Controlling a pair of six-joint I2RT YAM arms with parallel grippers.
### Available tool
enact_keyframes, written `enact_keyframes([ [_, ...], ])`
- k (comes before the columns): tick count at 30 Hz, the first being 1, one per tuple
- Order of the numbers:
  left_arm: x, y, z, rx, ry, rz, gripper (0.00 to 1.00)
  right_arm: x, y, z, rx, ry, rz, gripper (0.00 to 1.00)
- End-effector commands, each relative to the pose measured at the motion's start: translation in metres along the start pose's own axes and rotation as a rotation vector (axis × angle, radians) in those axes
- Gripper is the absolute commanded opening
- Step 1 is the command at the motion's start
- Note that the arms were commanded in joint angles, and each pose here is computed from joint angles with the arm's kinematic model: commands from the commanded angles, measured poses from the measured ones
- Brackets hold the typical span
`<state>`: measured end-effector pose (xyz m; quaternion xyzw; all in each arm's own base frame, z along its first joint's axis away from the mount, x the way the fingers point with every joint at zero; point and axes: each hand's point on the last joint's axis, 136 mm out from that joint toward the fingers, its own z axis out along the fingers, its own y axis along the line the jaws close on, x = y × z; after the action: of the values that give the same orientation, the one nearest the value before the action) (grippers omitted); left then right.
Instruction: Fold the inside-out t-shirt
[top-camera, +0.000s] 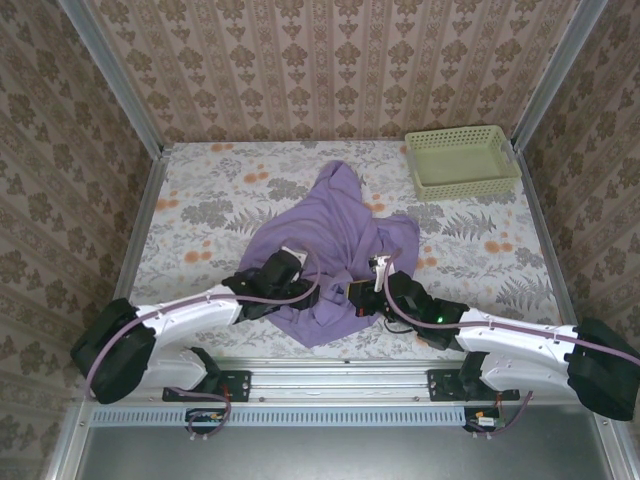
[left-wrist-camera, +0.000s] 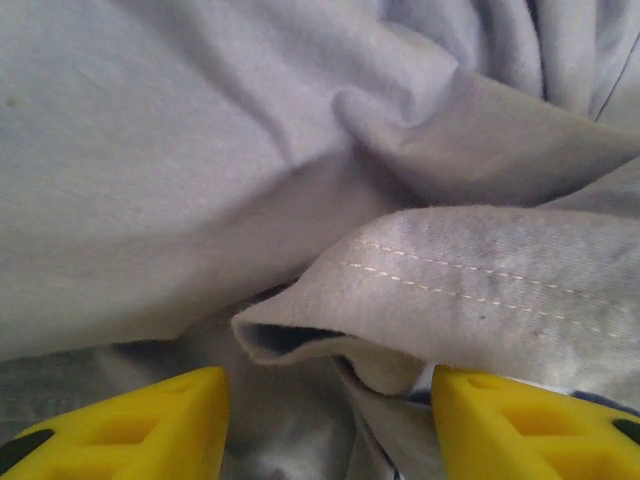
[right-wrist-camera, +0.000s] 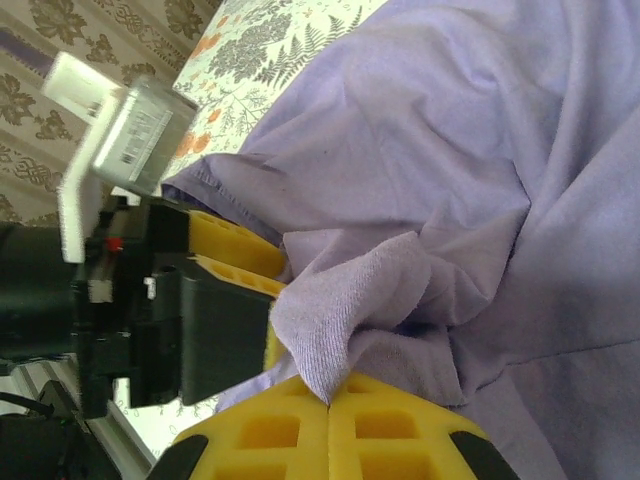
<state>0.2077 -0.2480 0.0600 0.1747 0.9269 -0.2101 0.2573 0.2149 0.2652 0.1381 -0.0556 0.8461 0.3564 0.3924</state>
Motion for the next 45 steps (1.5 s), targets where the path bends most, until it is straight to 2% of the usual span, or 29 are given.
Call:
enact_keyframes([
  [1, -0.012, -0.009, 0.005, 0.043, -0.022, -0.005, 0.52, 0.002, 0.004, 0.0, -0.025, -0.003, 0.016, 0.0],
  [8, -0.031, -0.015, 0.005, 0.049, -0.053, 0.021, 0.1, 0.006, -0.019, -0.003, 0.091, -0.003, 0.03, 0.0],
  [11, -0.038, -0.013, -0.007, 0.021, -0.071, 0.048, 0.0, 0.009, -0.036, -0.007, 0.169, -0.002, 0.041, 0.0],
  [18, -0.042, -0.026, -0.063, 0.024, -0.156, 0.177, 0.0, 0.008, -0.077, -0.016, 0.332, 0.02, 0.118, 0.0],
  [25, -0.03, -0.046, -0.094, 0.218, -0.232, 0.214, 0.0, 0.015, -0.095, -0.004, 0.322, 0.107, 0.19, 0.0],
  [31, -0.035, -0.062, -0.101, 0.325, -0.272, 0.207, 0.0, 0.012, -0.099, -0.002, 0.27, 0.111, 0.218, 0.0],
  [32, -0.036, -0.062, -0.1, 0.322, -0.267, 0.21, 0.0, 0.009, -0.092, -0.002, 0.246, 0.116, 0.177, 0.04],
  [34, -0.039, -0.064, -0.098, 0.315, -0.255, 0.217, 0.0, 0.004, -0.079, -0.005, 0.227, 0.123, 0.072, 0.18],
  [36, -0.042, -0.068, -0.098, 0.322, -0.251, 0.226, 0.0, -0.003, -0.063, -0.014, 0.236, 0.103, -0.08, 0.42],
  [39, -0.046, -0.077, -0.101, 0.344, -0.256, 0.244, 0.0, -0.009, -0.033, -0.024, 0.185, 0.058, -0.277, 0.67],
  [42, -0.048, -0.084, -0.107, 0.354, -0.267, 0.272, 0.0, -0.008, -0.003, -0.027, 0.034, 0.036, -0.362, 0.8],
  [45, -0.047, -0.093, -0.113, 0.374, -0.277, 0.308, 0.0, -0.013, 0.011, -0.027, -0.045, -0.015, -0.409, 0.87],
])
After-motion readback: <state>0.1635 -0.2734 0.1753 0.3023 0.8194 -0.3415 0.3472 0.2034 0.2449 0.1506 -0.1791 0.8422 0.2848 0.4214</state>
